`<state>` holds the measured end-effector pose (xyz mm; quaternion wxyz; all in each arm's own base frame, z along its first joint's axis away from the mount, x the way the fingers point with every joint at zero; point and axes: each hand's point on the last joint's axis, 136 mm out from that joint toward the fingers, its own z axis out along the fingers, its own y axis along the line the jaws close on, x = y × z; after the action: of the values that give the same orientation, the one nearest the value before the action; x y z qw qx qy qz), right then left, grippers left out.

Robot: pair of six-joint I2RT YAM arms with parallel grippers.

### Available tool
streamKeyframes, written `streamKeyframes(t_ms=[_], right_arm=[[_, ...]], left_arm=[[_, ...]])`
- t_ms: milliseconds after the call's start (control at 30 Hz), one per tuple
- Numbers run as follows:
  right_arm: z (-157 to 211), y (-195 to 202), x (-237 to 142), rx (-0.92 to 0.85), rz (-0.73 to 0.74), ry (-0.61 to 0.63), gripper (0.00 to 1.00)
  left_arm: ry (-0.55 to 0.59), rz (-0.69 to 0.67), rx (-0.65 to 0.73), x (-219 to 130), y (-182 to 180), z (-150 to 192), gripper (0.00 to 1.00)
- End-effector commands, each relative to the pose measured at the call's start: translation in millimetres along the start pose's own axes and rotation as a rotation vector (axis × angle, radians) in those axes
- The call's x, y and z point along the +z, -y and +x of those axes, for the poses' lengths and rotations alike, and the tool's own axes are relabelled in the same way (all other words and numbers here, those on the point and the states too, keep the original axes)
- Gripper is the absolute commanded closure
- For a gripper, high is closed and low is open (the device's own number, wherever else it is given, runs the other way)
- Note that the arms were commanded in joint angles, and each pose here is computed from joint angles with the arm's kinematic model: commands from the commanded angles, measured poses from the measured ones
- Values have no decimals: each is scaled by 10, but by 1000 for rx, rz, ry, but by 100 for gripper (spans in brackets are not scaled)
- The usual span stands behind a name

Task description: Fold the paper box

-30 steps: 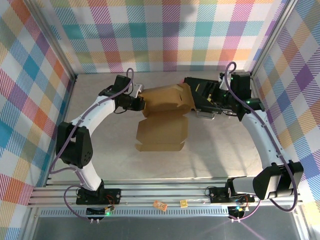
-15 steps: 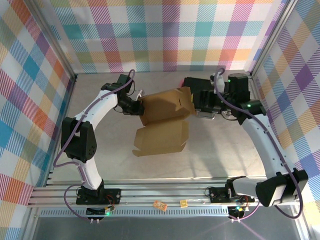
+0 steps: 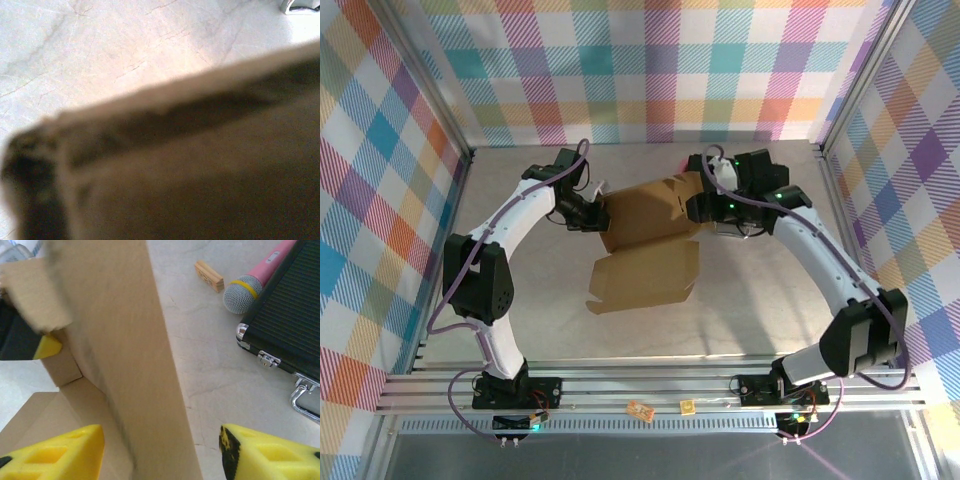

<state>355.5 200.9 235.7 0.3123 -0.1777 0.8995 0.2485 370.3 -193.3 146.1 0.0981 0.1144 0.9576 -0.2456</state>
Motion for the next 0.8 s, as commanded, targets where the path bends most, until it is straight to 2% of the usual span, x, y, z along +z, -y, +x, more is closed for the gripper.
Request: streamKeyframes(t_ms=[0,67,200,233,433,567,767], right_arm=[[-185,-12,7,-51,37,40,45],[-210,-38,1,-50,38,49,59],[-246,-147,-90,-79,74,66,97],[-256,-166,-127,-82,93,74,100],[-213,-185,-257,-60,135,67,100],[-168,-221,-254,-53,116,56,100],[-196,-289,-246,-35,78,57,100]], left_arm=[[-23,18,-25,-40,9,16,100],[-21,9,-26,-43,-8,19,100],[-2,-23,-46,-53,-60,-1,100],[2,-50,-61,-51,-108,-7,100],[39,-175,-140,-65,-332,-26,100],[77,-227,-187,-95,-422,-33,100],[131,-375,-242,-237,-589,-20,100]])
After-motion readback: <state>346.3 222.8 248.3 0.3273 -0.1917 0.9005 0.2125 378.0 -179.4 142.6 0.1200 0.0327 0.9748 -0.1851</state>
